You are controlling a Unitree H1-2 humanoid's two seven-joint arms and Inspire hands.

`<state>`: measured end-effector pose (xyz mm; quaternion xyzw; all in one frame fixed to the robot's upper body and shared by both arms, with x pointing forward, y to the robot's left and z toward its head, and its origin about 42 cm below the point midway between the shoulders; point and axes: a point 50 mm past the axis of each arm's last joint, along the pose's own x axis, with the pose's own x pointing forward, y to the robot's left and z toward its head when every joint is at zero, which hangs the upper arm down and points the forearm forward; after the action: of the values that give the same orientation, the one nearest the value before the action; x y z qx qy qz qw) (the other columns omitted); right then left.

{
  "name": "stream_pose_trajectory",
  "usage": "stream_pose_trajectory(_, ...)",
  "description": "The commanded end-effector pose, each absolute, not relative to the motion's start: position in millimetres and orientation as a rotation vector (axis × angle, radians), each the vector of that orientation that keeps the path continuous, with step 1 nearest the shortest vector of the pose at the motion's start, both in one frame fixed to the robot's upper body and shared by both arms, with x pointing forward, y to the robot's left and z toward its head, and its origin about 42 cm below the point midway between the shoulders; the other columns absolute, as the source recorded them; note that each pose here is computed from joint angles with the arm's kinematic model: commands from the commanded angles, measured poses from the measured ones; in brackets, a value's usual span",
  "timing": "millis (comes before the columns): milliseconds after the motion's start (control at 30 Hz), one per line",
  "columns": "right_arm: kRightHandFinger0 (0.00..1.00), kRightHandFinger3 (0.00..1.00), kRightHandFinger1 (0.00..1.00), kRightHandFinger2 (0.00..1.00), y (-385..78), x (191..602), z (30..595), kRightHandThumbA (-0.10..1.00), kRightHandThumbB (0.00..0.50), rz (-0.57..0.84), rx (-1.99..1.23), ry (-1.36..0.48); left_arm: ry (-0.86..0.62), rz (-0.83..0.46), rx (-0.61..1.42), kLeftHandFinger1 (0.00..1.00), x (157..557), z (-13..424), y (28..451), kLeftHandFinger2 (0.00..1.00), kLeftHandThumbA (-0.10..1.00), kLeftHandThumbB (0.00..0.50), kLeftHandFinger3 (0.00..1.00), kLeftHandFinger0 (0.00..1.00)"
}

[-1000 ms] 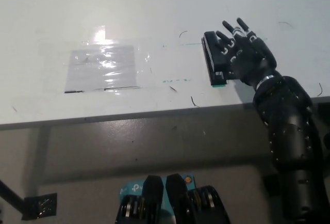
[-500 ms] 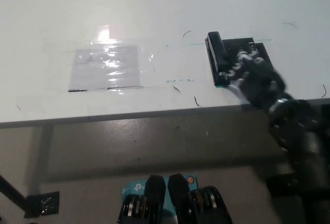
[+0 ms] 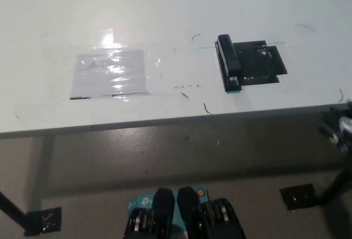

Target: A stapler is kept infront of the robot on the black mark on the desk and the robot uses its right hand to lift the top of the stapler to open it

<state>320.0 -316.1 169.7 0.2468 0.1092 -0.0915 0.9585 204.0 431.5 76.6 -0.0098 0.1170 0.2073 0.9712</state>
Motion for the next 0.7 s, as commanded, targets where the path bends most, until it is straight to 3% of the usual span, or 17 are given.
stream_pose_trajectory(0,0.49,0.88,0.51,0.64,-335,318,166,0.18,0.031,-0.258,0.29,0.085,0.196,0.418,0.016,0.62,210,94,445,0.75,0.38,0.126,0.88,0.53)
stream_pose_trajectory(33,0.45,0.82,0.46,0.58,-337,320,154,0.18,0.042,-0.294,0.272,0.097,0.198,0.418,0.019,0.62,210,95,444,0.75,0.38,0.123,0.89,0.52)
stream_pose_trajectory(100,0.4,0.79,0.41,0.54,-339,323,142,0.19,0.042,-0.315,0.264,0.113,0.2,0.415,0.015,0.62,209,94,445,0.75,0.39,0.124,0.89,0.54)
stream_pose_trajectory(167,0.45,0.81,0.45,0.54,-337,327,126,0.18,0.037,-0.347,0.296,0.134,0.203,0.41,0.012,0.65,208,92,445,0.78,0.4,0.119,0.9,0.56)
stream_pose_trajectory(233,0.39,0.78,0.42,0.52,-332,331,120,0.17,0.085,-0.358,0.322,0.14,0.205,0.414,0.023,0.65,207,93,444,0.78,0.4,0.121,0.91,0.57)
stream_pose_trajectory(400,0.36,0.8,0.4,0.51,-314,338,105,0.21,0.089,-0.335,0.356,0.147,0.191,0.41,0.015,0.63,210,90,445,0.76,0.4,0.135,0.89,0.53)
stream_pose_trajectory(567,0.38,0.8,0.4,0.51,-306,341,106,0.23,0.083,-0.337,0.297,0.138,0.188,0.404,0.015,0.64,209,91,445,0.77,0.4,0.117,0.89,0.55)
stream_pose_trajectory(667,0.36,0.78,0.38,0.47,-306,342,106,0.23,0.077,-0.348,0.292,0.138,0.185,0.409,0.013,0.64,212,93,444,0.76,0.39,0.131,0.89,0.55)
